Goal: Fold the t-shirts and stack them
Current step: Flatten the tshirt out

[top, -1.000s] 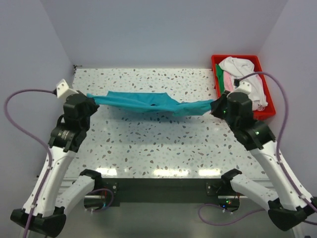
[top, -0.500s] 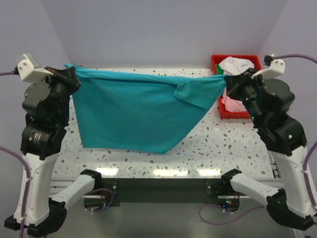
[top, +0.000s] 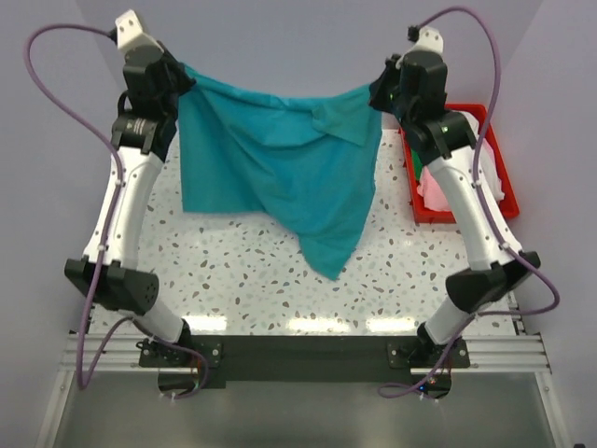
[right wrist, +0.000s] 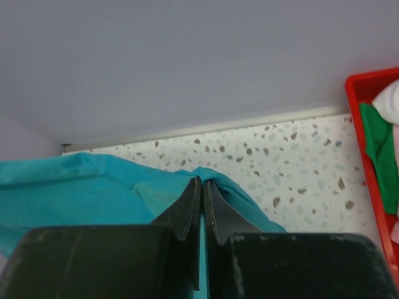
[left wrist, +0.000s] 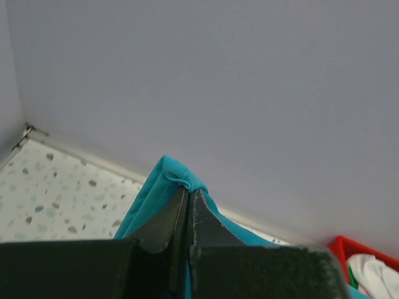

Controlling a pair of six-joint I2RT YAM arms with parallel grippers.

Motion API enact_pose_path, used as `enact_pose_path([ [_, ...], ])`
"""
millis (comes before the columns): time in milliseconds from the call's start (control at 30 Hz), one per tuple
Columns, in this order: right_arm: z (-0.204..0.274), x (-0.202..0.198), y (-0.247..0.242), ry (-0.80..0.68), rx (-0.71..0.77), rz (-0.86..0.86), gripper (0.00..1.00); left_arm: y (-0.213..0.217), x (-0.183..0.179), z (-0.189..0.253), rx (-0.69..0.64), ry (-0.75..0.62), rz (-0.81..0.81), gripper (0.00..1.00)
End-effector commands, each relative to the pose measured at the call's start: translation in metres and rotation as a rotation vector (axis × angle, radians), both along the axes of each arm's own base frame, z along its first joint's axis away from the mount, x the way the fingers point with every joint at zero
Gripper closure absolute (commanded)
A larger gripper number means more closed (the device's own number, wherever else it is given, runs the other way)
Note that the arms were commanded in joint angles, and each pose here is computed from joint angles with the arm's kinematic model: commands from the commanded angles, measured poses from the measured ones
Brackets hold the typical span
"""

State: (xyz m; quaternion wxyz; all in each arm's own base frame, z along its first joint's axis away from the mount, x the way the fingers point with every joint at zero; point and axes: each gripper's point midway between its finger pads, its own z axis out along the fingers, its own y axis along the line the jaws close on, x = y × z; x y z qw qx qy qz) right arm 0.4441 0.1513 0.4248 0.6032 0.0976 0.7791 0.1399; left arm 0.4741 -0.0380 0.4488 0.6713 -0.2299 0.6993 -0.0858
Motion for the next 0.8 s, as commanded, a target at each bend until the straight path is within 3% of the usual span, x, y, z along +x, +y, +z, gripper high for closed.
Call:
enact_pose_path([
  [0,0.09,0.02,-0.001,-0.231,0.072,0.031,1.0,0.012,0.034,0.068,-0.013,-0.196,-0.048,1.0],
  [33,0.12,0.016,-0.003,-0.297,0.094,0.035,1.0,0.019,0.033,0.093,-0.02,-0.252,-0.061,1.0],
  [167,0.137,0.017,-0.008,-0.343,0.087,0.026,1.0,0.034,0.034,0.107,-0.033,-0.293,-0.052,1.0],
  [267,0.116,0.014,-0.014,-0.296,0.073,0.011,1.0,0.038,0.026,0.09,-0.037,-0.268,-0.052,1.0],
  [300,0.122,0.003,-0.02,-0.314,0.085,0.004,1.0,0.038,0.032,0.056,-0.039,-0.197,-0.049,1.0],
  [367,0.076,0.008,-0.02,-0.226,0.075,-0.007,1.0,0.041,0.016,0.047,-0.061,-0.191,-0.041,1.0],
  [400,0.073,-0.004,-0.027,-0.22,0.081,-0.02,1.0,0.042,0.018,0.005,-0.07,-0.109,-0.037,1.0],
  [467,0.013,-0.003,-0.029,-0.09,0.069,-0.033,1.0,0.042,0.0,-0.01,-0.088,-0.093,-0.029,1.0],
  [500,-0.004,-0.008,-0.032,-0.053,0.07,-0.038,1.0,0.044,-0.003,-0.054,-0.098,-0.006,-0.014,1.0],
  [567,-0.066,-0.023,-0.035,0.078,0.072,-0.044,1.0,0.044,-0.021,-0.078,-0.134,0.025,-0.006,1.0],
  [600,-0.088,-0.028,-0.036,0.126,0.071,-0.048,1.0,0.045,-0.029,-0.123,-0.149,0.113,0.008,1.0],
  [633,-0.136,-0.038,-0.036,0.23,0.068,-0.052,1.0,0.045,-0.036,-0.143,-0.164,0.151,0.017,1.0],
  [767,-0.231,-0.074,-0.042,0.43,0.061,-0.072,1.0,0.047,-0.079,-0.234,-0.253,0.317,0.087,1.0],
])
